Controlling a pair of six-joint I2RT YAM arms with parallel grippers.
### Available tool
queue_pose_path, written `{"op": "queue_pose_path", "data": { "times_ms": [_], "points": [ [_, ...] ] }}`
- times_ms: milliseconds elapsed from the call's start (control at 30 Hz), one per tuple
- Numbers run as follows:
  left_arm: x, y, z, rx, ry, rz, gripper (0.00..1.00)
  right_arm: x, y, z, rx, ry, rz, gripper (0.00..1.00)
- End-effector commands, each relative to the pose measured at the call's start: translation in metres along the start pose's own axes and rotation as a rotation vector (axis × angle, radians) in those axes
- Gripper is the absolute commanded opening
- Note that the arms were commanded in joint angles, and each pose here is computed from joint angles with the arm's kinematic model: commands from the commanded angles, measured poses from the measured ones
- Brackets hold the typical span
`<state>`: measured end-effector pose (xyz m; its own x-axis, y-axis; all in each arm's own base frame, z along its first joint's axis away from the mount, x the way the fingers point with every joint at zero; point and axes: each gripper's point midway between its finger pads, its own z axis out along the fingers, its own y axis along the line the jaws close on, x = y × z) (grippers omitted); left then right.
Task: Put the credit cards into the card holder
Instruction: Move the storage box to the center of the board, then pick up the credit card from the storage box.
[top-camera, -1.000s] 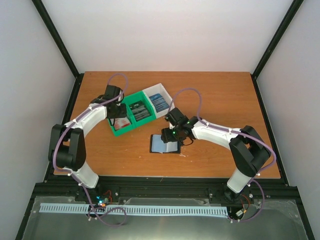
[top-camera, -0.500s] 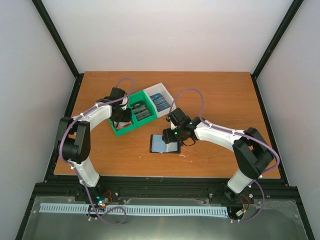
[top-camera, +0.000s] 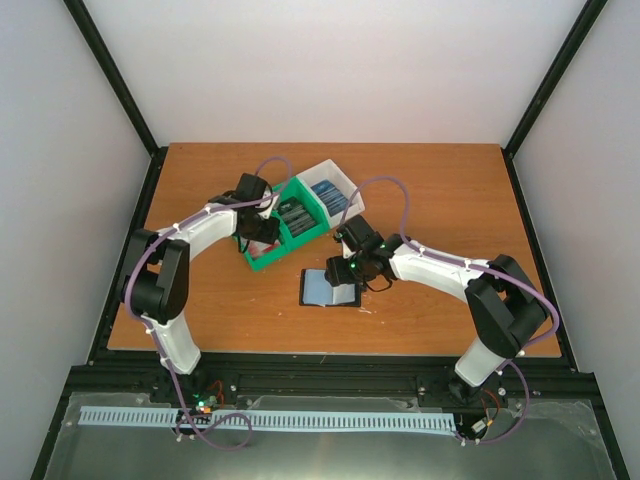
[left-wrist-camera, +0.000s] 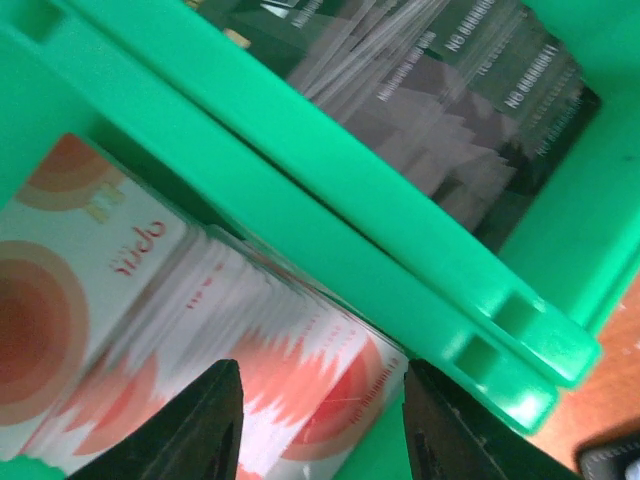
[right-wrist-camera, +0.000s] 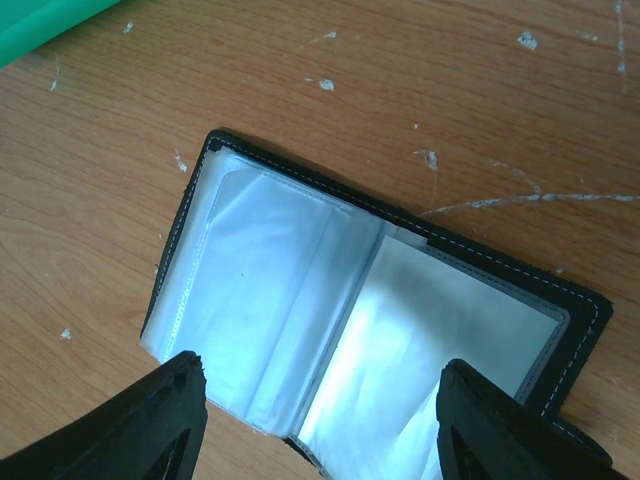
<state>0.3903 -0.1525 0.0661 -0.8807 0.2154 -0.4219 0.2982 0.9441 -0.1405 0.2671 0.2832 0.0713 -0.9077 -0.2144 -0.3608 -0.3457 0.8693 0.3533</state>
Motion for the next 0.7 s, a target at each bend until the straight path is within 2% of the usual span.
{"op": "queue_pose_path", "data": {
  "times_ms": [0,300,533,667],
  "points": [
    [-0.020,0.029,-0.008,-0.193,-0.041,0.095,0.49,0.000,-0.004,0.003,0.001,-0.001,0.021,0.63],
    [-0.020,0.061,0.003,-0.330,0.004,0.154,0.47,0.005,-0.005,0.007,0.002,0.025,0.025,0.63],
    [-0.029,0.074,0.010,-0.329,0.008,0.188,0.46,0.006,-0.005,0.007,0.008,0.033,0.023,0.62],
    [-0.030,0.082,0.012,-0.331,0.023,0.179,0.41,0.006,-0.005,0.009,0.008,0.039,0.027,0.62]
  ]
}}
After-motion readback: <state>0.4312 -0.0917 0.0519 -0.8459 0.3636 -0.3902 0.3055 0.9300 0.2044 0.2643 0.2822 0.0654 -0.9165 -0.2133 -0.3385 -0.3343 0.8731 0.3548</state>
